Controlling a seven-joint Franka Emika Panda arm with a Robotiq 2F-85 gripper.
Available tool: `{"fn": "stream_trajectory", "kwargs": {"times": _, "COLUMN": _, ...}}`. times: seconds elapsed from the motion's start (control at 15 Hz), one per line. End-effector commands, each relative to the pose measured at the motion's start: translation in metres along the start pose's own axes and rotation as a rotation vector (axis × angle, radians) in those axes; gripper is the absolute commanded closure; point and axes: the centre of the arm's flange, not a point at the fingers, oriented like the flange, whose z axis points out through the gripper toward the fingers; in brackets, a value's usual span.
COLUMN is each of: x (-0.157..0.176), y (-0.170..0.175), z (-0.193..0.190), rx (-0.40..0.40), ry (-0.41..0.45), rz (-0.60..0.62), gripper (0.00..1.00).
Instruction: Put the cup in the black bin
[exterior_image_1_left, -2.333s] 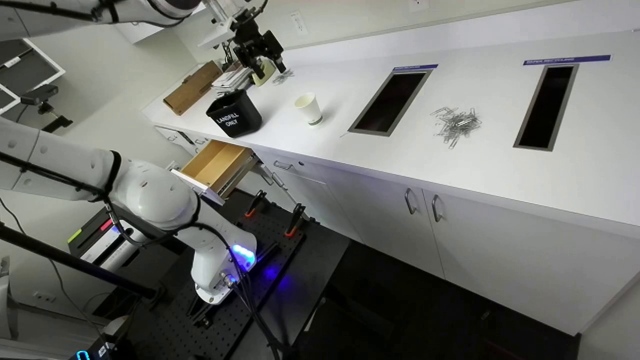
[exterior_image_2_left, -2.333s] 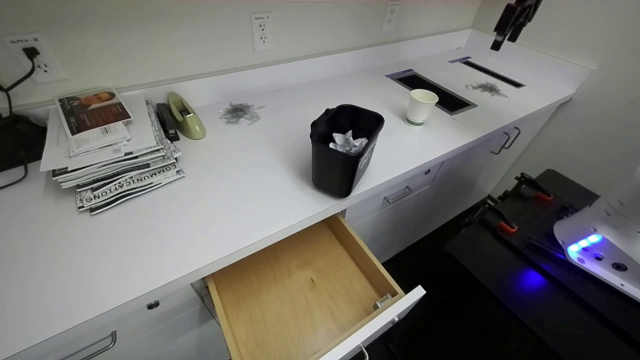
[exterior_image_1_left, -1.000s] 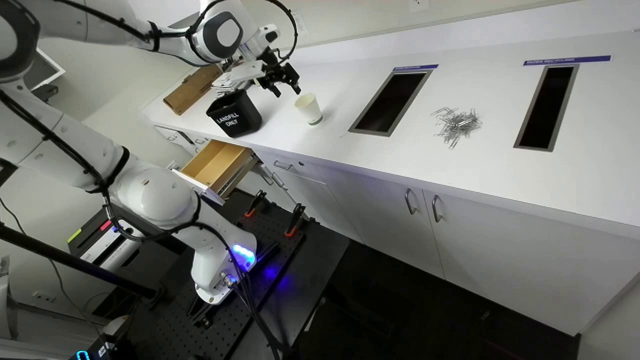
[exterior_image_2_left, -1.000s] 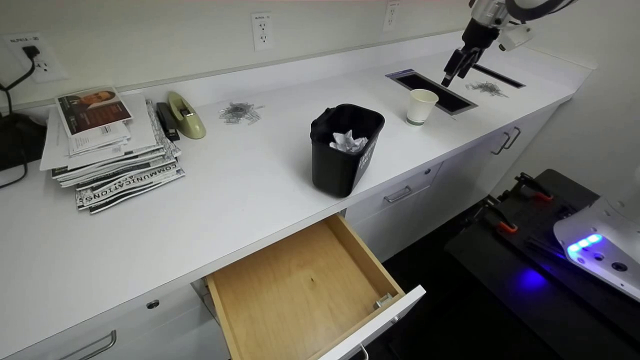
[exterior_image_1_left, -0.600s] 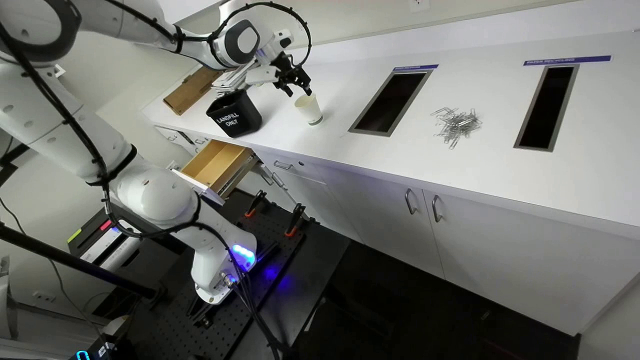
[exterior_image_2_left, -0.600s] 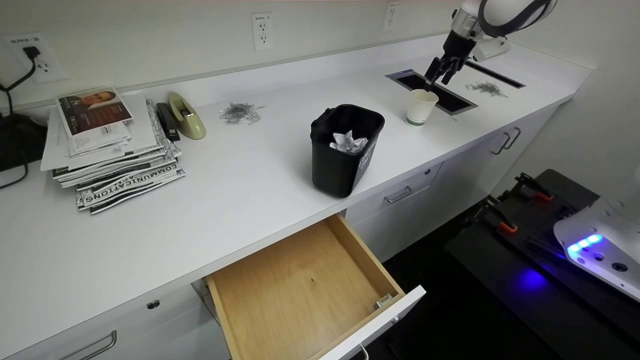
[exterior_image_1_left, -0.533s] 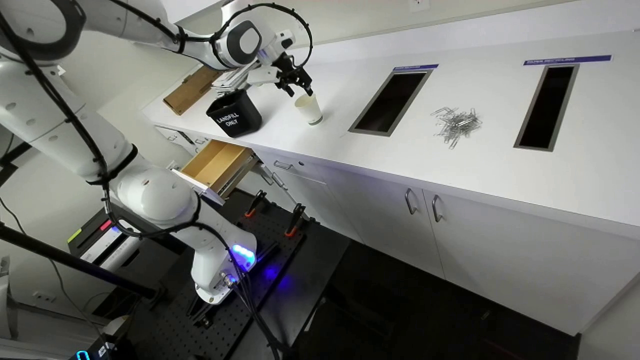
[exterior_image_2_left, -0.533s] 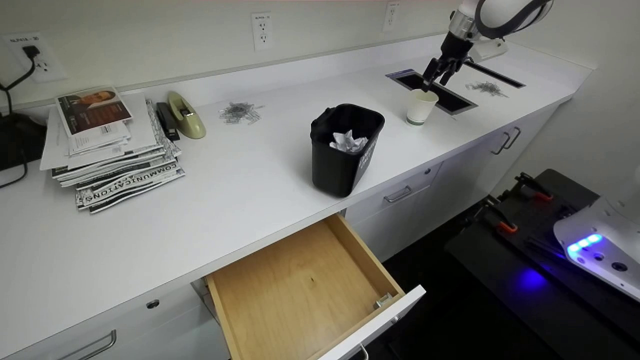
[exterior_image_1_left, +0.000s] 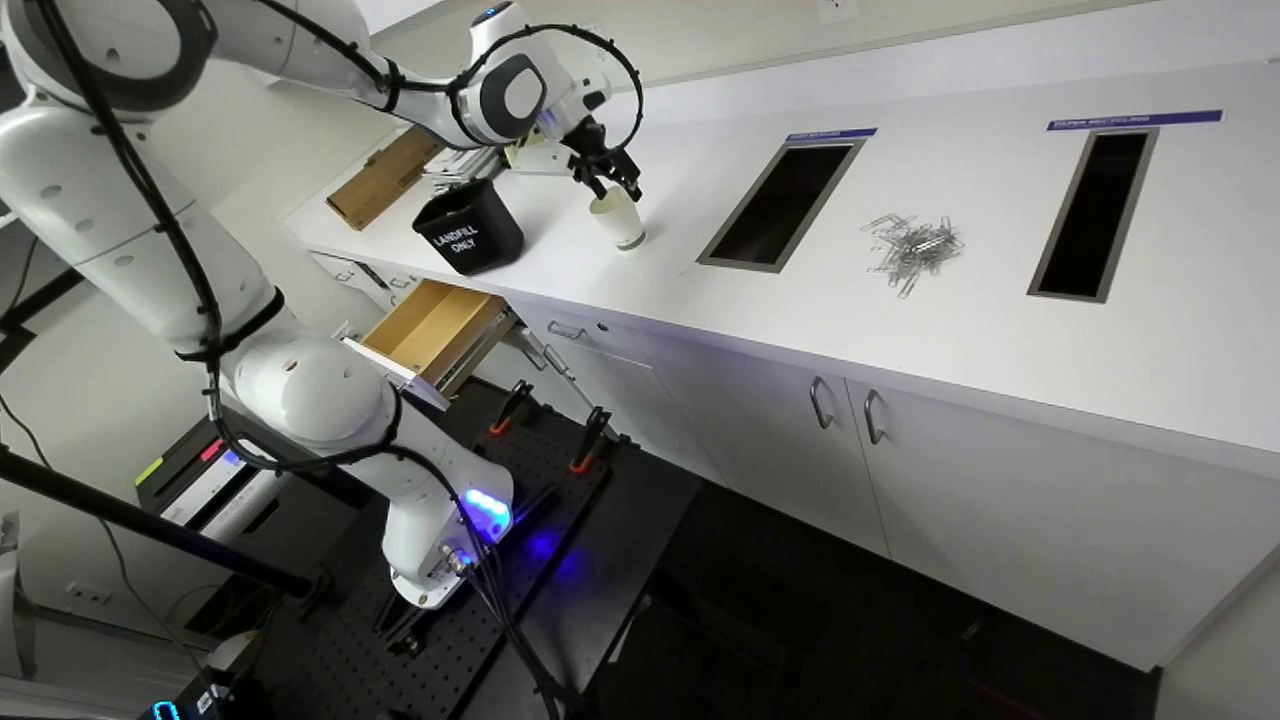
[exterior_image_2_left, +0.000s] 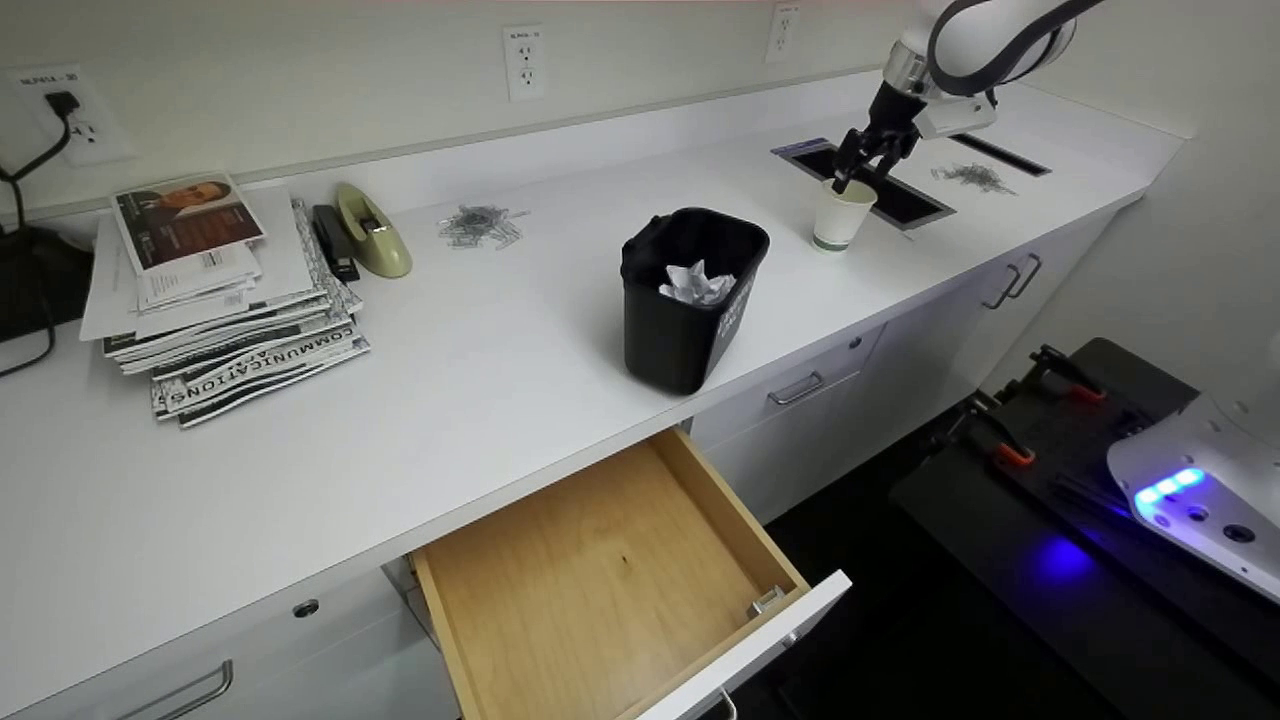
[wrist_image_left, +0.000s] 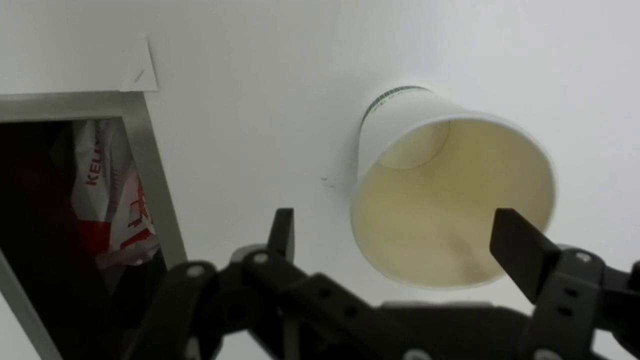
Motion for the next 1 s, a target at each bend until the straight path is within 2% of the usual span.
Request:
{"fn": "stream_trajectory", "kwargs": {"times": 0.0, "x": 0.0083, "y": 0.0056, "z": 0.0090, "rx": -0.014, "ry": 0.013, "rz": 0.055, "gripper": 0.00}}
{"fn": "stream_trajectory", "kwargs": {"times": 0.07, "x": 0.0084, "y": 0.0064, "z": 0.0110, "rx": -0.017, "ry": 0.010, "rz": 0.059, "gripper": 0.00}}
{"fn": "stream_trajectory", "kwargs": {"times": 0.13, "x": 0.0086, "y": 0.0070, "z": 0.0124, "rx": -0.018, "ry": 0.007, "rz": 0.062, "gripper": 0.25}}
{"fn": "stream_trajectory", "kwargs": {"times": 0.2, "x": 0.0088, "y": 0.0069, "z": 0.0143, "rx": -0.016, "ry": 0.006, "rz": 0.066, "gripper": 0.26}}
{"fn": "stream_trajectory", "kwargs": {"times": 0.53, "x": 0.0090, "y": 0.0057, "z": 0.0175, "rx": -0.016, "ry": 0.002, "rz": 0.065, "gripper": 0.66}}
{"fn": "stream_trajectory", "kwargs": {"times": 0.8, "x": 0.0078, "y": 0.0054, "z": 0.0181, "rx": -0.015, "ry": 0.001, "rz": 0.066, "gripper": 0.95}}
{"fn": "stream_trajectory", "kwargs": {"times": 0.87, "x": 0.0075, "y": 0.0054, "z": 0.0182, "rx": -0.014, "ry": 0.000, "rz": 0.066, "gripper": 0.99}}
{"fn": "stream_trajectory", "kwargs": {"times": 0.93, "x": 0.0067, "y": 0.0053, "z": 0.0181, "rx": -0.014, "ry": -0.003, "rz": 0.064, "gripper": 1.00}}
